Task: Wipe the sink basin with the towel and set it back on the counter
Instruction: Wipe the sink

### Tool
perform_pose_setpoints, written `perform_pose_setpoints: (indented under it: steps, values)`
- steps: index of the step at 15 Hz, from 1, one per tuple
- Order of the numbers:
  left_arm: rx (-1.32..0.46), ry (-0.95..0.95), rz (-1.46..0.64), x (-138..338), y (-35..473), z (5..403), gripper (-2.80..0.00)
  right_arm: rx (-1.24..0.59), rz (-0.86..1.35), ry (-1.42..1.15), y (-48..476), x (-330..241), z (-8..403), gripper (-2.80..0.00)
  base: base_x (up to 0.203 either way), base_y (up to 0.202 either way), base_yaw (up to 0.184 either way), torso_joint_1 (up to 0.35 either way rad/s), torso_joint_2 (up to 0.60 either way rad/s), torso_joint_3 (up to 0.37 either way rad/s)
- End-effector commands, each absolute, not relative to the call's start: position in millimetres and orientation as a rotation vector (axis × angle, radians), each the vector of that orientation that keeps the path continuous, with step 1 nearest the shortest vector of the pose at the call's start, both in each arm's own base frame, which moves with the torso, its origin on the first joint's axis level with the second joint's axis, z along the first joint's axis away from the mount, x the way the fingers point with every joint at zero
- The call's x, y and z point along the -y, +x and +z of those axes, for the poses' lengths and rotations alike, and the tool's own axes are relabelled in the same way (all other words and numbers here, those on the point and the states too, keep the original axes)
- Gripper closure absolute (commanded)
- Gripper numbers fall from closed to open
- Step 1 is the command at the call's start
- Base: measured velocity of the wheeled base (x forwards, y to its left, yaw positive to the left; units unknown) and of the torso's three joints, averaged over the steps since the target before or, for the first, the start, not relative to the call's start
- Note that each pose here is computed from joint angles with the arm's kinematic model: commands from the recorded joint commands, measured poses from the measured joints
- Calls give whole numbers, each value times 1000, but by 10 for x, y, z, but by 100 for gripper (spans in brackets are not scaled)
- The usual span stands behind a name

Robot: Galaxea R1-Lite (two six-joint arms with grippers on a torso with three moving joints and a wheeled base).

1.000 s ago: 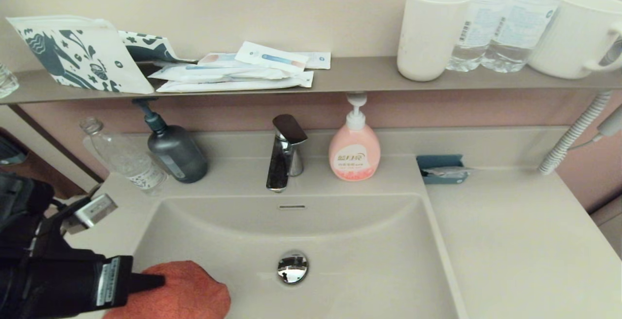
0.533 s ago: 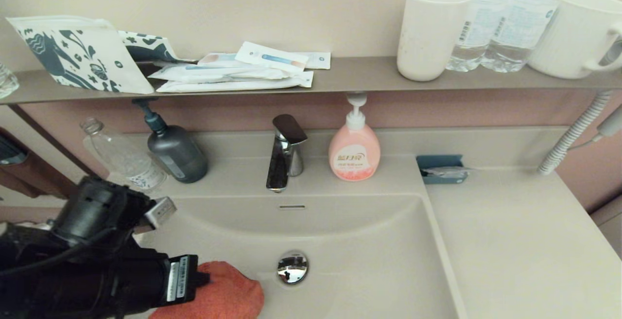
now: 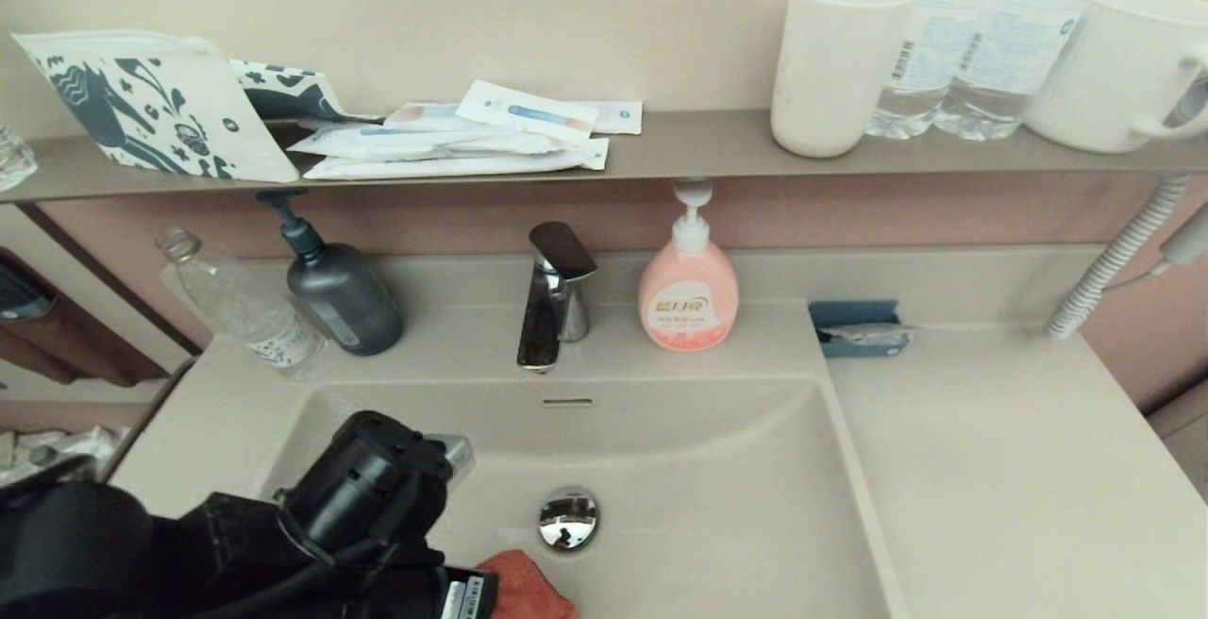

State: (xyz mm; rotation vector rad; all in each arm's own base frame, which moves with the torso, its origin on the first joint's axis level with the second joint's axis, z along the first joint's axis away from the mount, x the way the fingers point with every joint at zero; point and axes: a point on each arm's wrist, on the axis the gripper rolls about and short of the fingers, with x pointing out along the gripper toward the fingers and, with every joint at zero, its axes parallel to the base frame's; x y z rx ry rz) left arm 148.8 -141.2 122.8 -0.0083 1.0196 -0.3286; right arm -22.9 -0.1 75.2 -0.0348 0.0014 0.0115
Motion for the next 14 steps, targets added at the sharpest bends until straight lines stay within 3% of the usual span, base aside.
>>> perform_pose_setpoints:
  steps: [1,5,14]
  values:
    - [-1069,-17,-299,1573,1551,1108,0,-3,12,-35,-228,1,752,0,0,0,0,0,0,0]
    - [-1075,-67,-259,1968,1650,1026,0,-2,13,-35,-228,1,752,0,0,0,0,0,0,0]
    - [-1115,-68,-344,2416,1331,1415,0,-3,12,-35,-228,1,752,0,0,0,0,0,0,0]
